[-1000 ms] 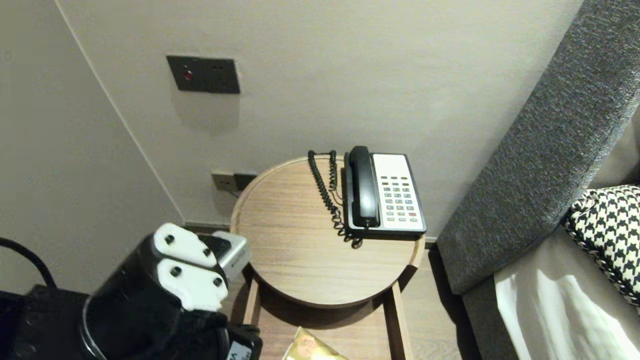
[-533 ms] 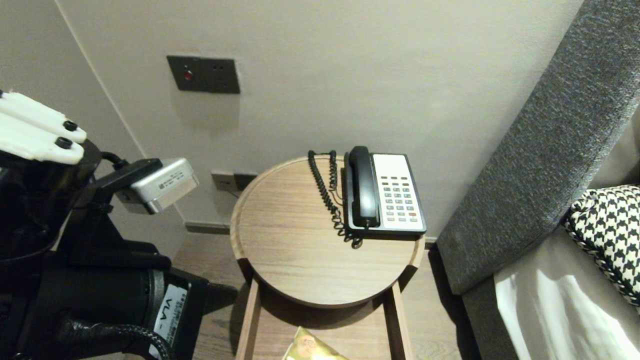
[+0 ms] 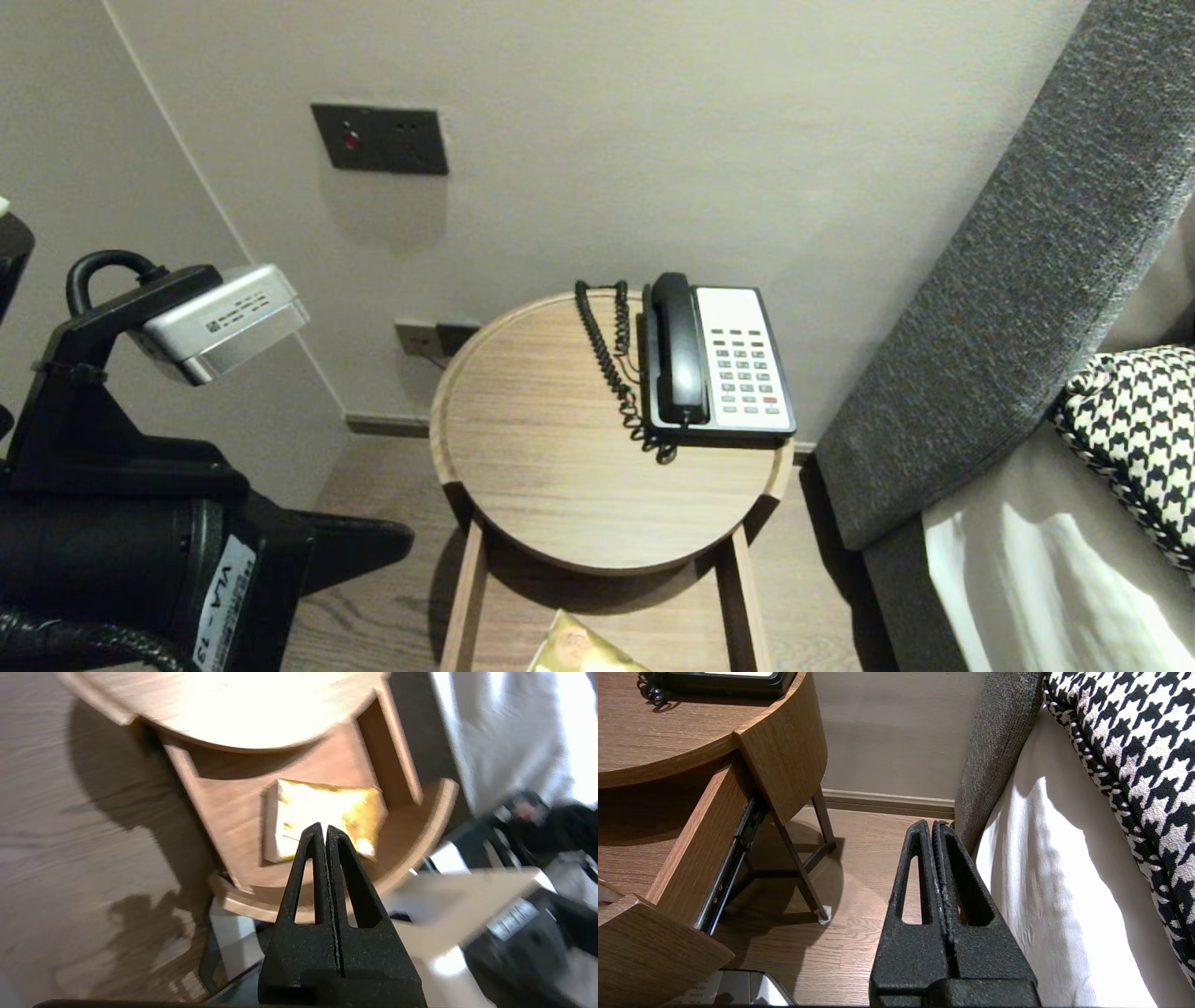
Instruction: Take the tissue out of the drawer one by one and place them on the table
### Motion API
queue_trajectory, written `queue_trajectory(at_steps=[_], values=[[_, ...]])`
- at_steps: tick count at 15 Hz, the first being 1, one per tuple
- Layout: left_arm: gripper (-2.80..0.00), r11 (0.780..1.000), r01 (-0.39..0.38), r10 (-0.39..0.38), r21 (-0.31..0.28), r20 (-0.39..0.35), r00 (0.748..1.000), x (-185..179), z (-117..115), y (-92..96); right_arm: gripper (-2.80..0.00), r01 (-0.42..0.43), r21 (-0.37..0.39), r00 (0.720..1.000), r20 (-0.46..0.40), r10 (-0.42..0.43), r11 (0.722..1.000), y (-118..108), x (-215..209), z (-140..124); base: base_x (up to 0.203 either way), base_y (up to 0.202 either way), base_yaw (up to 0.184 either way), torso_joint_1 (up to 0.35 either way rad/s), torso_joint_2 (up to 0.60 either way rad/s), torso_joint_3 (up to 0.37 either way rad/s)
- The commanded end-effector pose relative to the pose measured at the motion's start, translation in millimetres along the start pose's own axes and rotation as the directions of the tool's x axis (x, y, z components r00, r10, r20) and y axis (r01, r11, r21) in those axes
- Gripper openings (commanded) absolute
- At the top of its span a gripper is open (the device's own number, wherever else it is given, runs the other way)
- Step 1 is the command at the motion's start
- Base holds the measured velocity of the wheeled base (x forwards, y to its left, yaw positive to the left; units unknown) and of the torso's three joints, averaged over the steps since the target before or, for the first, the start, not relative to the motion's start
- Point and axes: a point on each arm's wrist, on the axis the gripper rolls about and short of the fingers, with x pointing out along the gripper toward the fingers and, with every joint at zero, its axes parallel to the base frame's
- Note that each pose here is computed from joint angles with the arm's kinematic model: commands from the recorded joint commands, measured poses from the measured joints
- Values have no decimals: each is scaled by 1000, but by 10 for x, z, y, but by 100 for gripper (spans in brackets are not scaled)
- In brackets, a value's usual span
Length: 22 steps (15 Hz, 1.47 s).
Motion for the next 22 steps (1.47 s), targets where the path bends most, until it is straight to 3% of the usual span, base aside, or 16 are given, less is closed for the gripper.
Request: queue_trajectory(at_steps=[1, 4, 7, 10, 13, 18, 20, 22], values=[[-280, 998, 67, -66, 8, -2, 998, -82, -12, 0, -280, -1, 0, 1000, -3, 1, 1000, 0, 2, -2, 0, 0, 0, 0, 0, 0], [-280, 978, 190, -185, 87, -55, 981, -110, -110, 11, -280, -1, 0, 1000, -2, 1, 1000, 0, 1, -1, 0, 0, 0, 0, 0, 0], [-280, 973, 212, -208, 96, -56, 977, -61, -101, -9, -280, -1, 0, 1000, -2, 1, 1000, 0, 1, 1, 0, 0, 0, 0, 0, 0], [-280, 938, 298, -287, 179, -87, 954, 49, -153, -25, -280, -1, 0, 1000, -2, 1, 1000, 0, 1, 1, 0, 0, 0, 0, 0, 0], [-280, 900, 373, -345, 224, -156, 926, 138, -217, -30, -280, -1, 0, 1000, -3, 1, 1000, 0, 2, -3, 0, 0, 0, 0, 0, 0], [-280, 853, 428, -358, 300, -261, 896, 594, -382, 38, -280, -1, 0, 1000, -2, 1, 1000, 0, 1, 1, 0, 0, 0, 0, 0, 0], [-280, 836, 413, -349, 362, -230, 909, 828, -455, 148, -280, -1, 0, 1000, -2, 1, 1000, 0, 1, 1, 0, 0, 0, 0, 0, 0], [-280, 805, 379, -310, 456, -222, 925, 965, -465, 290, -280, -1, 0, 1000, -2, 1, 1000, 0, 1, 1, 0, 0, 0, 0, 0, 0]])
